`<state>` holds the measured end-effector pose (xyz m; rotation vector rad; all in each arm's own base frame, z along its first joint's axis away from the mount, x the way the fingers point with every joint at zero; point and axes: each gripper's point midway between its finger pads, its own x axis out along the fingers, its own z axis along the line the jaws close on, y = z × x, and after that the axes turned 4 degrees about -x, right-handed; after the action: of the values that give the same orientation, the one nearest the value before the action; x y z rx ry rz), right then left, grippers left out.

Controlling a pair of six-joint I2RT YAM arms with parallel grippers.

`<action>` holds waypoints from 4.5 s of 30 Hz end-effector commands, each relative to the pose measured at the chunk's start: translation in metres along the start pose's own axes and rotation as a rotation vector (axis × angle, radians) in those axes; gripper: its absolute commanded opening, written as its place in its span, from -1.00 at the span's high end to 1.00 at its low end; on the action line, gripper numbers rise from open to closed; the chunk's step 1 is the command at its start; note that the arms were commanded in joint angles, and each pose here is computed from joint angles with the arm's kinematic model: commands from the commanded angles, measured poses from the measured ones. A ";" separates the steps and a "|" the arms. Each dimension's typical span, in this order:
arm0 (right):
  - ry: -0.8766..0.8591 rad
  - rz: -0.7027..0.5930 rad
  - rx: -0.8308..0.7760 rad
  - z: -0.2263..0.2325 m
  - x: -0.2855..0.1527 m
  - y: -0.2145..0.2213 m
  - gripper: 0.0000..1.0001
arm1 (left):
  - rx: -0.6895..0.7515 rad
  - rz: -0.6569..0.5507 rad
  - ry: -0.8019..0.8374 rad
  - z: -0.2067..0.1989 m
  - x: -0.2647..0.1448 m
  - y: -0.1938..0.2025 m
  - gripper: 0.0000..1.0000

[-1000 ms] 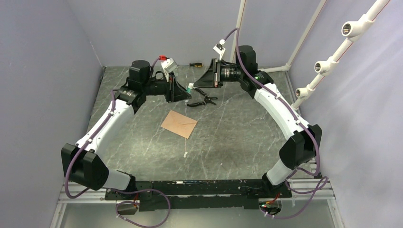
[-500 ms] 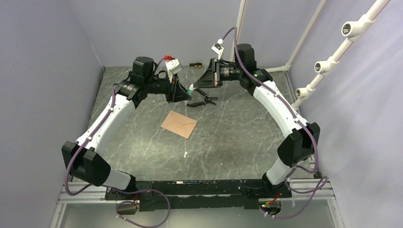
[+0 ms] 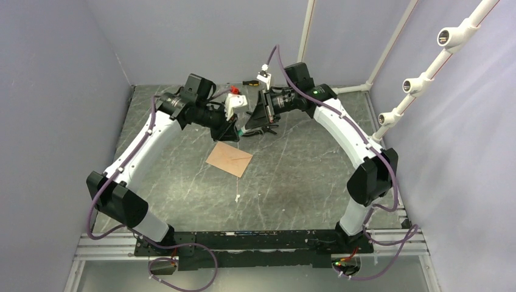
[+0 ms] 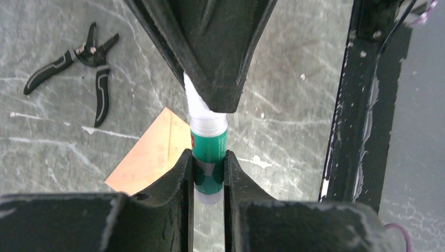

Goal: Place the letter into the envelope and seal it

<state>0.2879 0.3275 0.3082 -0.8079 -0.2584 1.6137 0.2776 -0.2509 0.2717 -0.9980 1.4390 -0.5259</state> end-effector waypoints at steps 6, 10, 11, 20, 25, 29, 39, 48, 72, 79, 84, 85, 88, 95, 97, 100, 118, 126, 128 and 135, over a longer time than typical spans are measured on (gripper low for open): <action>-0.006 0.167 0.041 0.000 0.029 0.039 1.00 | 0.225 -0.123 -0.098 0.009 0.003 -0.046 0.95; 0.027 0.191 0.059 -0.005 0.037 0.049 1.00 | 0.203 -0.185 -0.154 0.016 0.003 -0.056 0.95; 0.033 0.193 0.065 -0.006 0.039 0.050 1.00 | 0.195 -0.198 -0.162 0.018 0.004 -0.057 0.95; 0.033 0.271 0.134 -0.016 0.053 0.075 1.00 | 0.245 -0.331 -0.247 0.026 -0.003 -0.079 0.95; 0.110 0.211 0.127 -0.019 0.048 0.059 1.00 | 0.248 -0.372 -0.234 0.019 -0.002 -0.075 0.95; 0.160 0.123 0.109 -0.017 0.043 0.035 0.95 | 0.209 -0.378 -0.241 0.015 0.000 -0.060 0.95; 0.230 0.269 0.168 -0.034 0.053 0.067 1.00 | 0.361 -0.424 -0.350 0.036 -0.007 -0.081 0.95; 0.198 0.345 0.236 -0.037 0.069 0.096 1.00 | 0.528 -0.539 -0.390 0.042 -0.026 -0.138 0.95; 0.356 0.472 0.345 -0.091 0.080 0.164 1.00 | 0.612 -0.740 -0.423 0.035 -0.060 -0.211 0.95; 0.413 0.524 0.355 -0.105 0.079 0.184 1.00 | 0.649 -0.755 -0.429 0.034 -0.066 -0.224 0.95; 0.408 0.456 0.349 -0.101 0.080 0.165 1.00 | 0.608 -0.728 -0.398 0.033 -0.058 -0.211 0.95; 0.389 0.424 0.352 -0.099 0.079 0.156 1.00 | 0.587 -0.709 -0.391 0.034 -0.052 -0.201 0.95; 0.381 0.330 0.344 -0.097 0.071 0.126 1.00 | 0.516 -0.653 -0.375 0.033 -0.042 -0.172 0.95; 0.418 0.116 0.272 -0.087 0.042 0.043 0.40 | 0.340 -0.485 -0.307 0.024 -0.012 -0.089 0.95; 0.423 0.039 0.257 -0.083 0.028 0.017 0.34 | 0.301 -0.445 -0.301 0.024 -0.005 -0.071 0.95; 0.450 -0.074 0.247 -0.078 0.003 -0.017 0.23 | 0.255 -0.404 -0.308 0.025 0.000 -0.051 0.95; 0.627 -0.442 0.249 -0.085 -0.086 -0.050 -0.64 | -0.312 -0.300 -0.206 0.028 0.039 0.005 0.95; 0.770 -0.482 0.210 -0.094 -0.113 -0.022 -0.59 | -0.332 -0.005 -0.151 0.060 0.098 0.074 0.95; 0.784 -0.475 0.210 -0.094 -0.116 -0.015 -0.59 | -0.281 0.030 -0.169 0.079 0.108 0.076 0.95; 0.784 -0.450 0.217 -0.087 -0.120 0.002 -0.56 | -0.161 0.173 -0.163 0.133 0.155 0.101 0.93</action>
<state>0.3451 0.1969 0.2701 -1.0329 0.3236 0.8394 0.3723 -0.2889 0.0892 -1.1501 1.4565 -0.1315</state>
